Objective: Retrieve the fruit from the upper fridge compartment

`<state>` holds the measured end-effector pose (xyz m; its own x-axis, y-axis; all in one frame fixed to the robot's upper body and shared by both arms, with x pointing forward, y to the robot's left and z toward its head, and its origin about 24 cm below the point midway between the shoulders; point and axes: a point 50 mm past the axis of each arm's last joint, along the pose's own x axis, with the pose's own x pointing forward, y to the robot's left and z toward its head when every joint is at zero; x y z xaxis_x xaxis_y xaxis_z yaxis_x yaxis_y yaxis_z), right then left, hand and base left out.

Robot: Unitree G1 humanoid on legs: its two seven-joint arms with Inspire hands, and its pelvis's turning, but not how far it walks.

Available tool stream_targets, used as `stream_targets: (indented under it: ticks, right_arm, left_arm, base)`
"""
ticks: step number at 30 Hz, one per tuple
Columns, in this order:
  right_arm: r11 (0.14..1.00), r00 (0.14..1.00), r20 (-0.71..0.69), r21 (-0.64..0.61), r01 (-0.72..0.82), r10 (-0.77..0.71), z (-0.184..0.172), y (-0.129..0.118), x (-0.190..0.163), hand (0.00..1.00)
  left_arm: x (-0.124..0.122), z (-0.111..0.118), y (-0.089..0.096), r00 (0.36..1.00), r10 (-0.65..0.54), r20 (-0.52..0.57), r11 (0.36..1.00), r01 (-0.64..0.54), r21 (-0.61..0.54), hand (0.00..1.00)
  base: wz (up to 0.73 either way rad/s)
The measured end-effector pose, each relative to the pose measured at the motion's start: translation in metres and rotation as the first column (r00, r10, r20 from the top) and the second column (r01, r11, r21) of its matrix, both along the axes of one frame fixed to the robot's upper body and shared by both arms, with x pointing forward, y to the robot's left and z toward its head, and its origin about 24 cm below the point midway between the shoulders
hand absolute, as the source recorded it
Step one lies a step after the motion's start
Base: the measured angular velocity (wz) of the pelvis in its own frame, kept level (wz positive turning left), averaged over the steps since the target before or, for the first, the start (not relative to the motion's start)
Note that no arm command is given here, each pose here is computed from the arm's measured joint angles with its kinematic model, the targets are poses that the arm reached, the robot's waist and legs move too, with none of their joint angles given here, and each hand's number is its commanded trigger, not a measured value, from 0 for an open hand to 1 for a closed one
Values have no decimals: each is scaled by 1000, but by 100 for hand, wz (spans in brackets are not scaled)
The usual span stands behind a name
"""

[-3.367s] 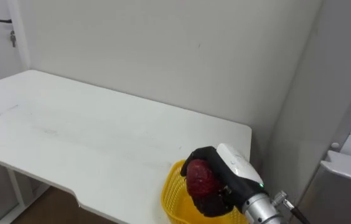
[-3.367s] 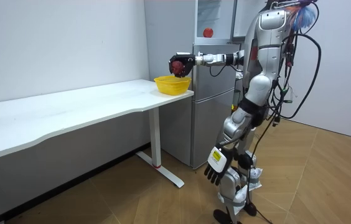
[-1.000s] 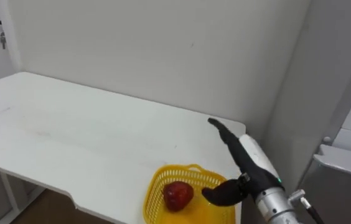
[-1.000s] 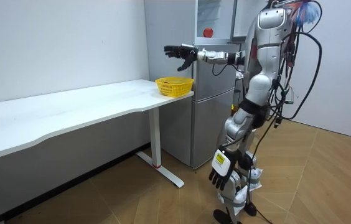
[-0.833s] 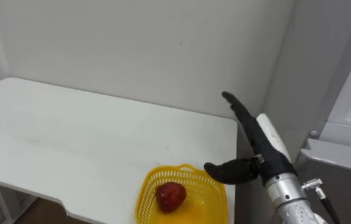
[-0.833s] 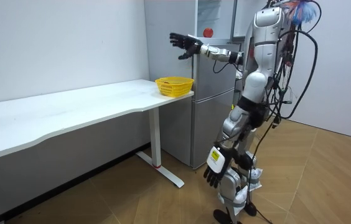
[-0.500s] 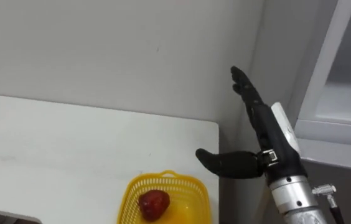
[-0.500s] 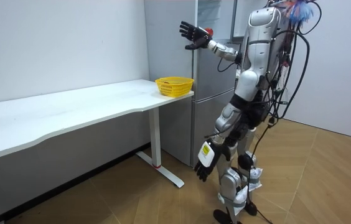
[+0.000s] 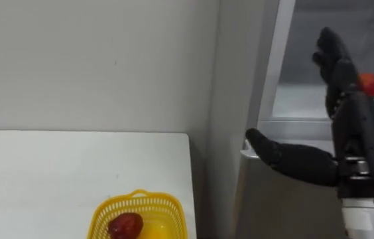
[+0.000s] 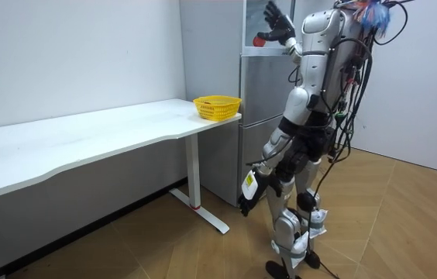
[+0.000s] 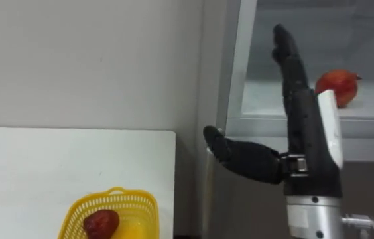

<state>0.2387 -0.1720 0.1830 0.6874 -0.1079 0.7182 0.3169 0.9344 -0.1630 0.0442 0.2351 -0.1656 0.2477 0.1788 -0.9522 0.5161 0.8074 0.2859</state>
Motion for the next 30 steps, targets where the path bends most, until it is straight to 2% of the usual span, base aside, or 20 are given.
stream_targets:
  ticks: [5, 12, 17, 19, 22, 30]
  right_arm:
    - [998, 993, 95, 18, 67, -69, 10, -6, -7, 0]
    - [983, 975, 128, 57, 176, -182, 13, -23, -9, 0]
    - [965, 965, 103, 123, 229, -242, 10, -43, -9, 0]
    - [946, 948, 68, 120, 301, -310, 6, -61, -3, 0]
    - [920, 923, 51, 122, 373, -381, 4, -75, 1, 0]
    - [866, 877, 9, 162, 474, -481, 6, -102, 15, 0]
  left_arm:
    - [-6, -1, 0, 1000, 5, -9, 1000, -5, 4, 0]
    - [-10, -1, 0, 1000, 8, -23, 1000, -8, -3, 0]
    - [-13, -1, 1, 1000, 16, -27, 1000, -16, -3, 0]
    - [-14, 0, 3, 999, 26, -28, 1000, -26, 0, 0]
    - [-15, 0, 6, 999, 27, -32, 1000, -27, 7, 0]
    - [-19, 2, 14, 997, 51, -59, 999, -51, -1, 0]
  base:
    - [-2]
    - [0]
    - [-1]
    - [0]
    - [0]
    - [10]
